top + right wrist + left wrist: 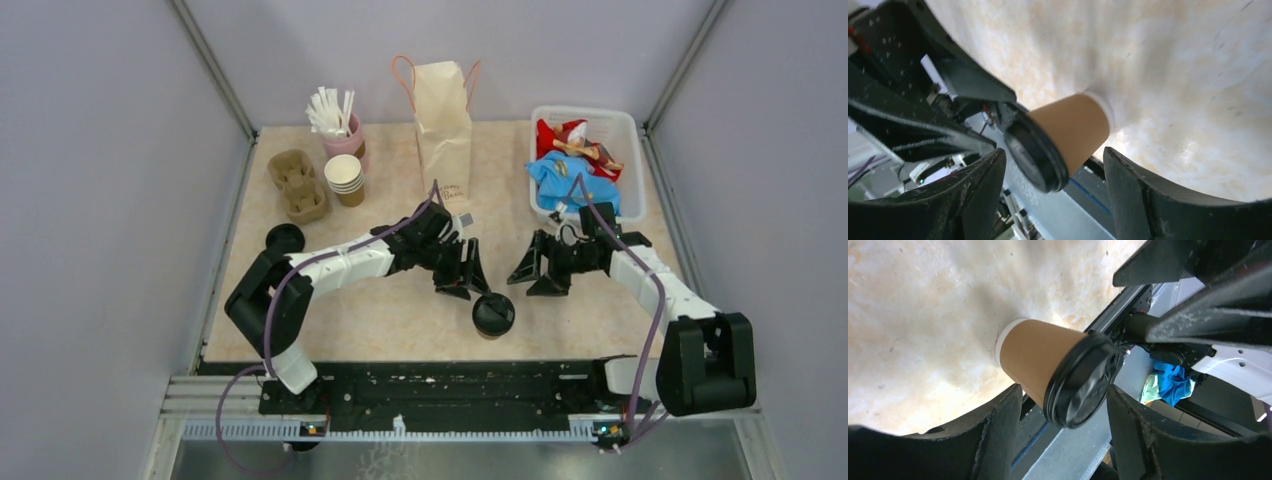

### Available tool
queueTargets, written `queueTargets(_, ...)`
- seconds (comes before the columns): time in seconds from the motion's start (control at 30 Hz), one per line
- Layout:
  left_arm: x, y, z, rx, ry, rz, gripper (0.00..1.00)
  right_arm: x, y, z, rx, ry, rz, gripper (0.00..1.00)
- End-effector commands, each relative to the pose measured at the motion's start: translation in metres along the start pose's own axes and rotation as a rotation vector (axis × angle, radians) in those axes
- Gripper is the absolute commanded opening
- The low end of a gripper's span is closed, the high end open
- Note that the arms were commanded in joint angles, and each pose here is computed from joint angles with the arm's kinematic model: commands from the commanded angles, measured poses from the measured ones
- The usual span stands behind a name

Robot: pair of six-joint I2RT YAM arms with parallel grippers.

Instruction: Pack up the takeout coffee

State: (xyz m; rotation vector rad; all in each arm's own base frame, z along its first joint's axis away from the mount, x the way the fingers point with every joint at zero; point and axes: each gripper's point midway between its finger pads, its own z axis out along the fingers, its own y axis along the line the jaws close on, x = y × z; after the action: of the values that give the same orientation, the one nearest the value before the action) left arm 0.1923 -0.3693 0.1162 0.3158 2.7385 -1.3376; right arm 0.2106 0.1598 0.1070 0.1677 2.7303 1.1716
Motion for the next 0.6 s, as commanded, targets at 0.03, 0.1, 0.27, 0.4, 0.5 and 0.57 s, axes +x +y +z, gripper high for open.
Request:
queueTargets(0.03, 0.002, -0.019, -0.018, 0.053, -0.042, 0.028, 0.73, 0.046, 0.022, -0.013, -0.141, 0.080, -0.022, 0.74)
queueTargets(0.1, 0.004, -0.018, -0.014, 0.068, -0.017, 0.027, 0.75, 0.059, 0.019, -0.013, -0.120, 0.105, -0.026, 0.76)
queueTargets(0.27, 0.007, -0.018, -0.009, 0.086, 0.014, 0.032, 0.70, 0.074, 0.023, -0.010, -0.143, 0.115, 0.017, 0.73)
queueTargets(0.4, 0.010, -0.017, -0.018, 0.058, -0.008, 0.028, 0.76, 0.054, 0.031, -0.009, -0.150, 0.030, -0.022, 0.74)
queueTargets(0.5, 0.019, -0.018, -0.025, 0.074, -0.021, 0.008, 0.81, 0.040, 0.026, -0.002, -0.120, 0.036, -0.067, 0.75)
queueTargets(0.57, 0.028, -0.018, -0.024, 0.091, -0.014, -0.013, 0.81, 0.031, 0.028, 0.002, -0.130, 0.058, -0.107, 0.75)
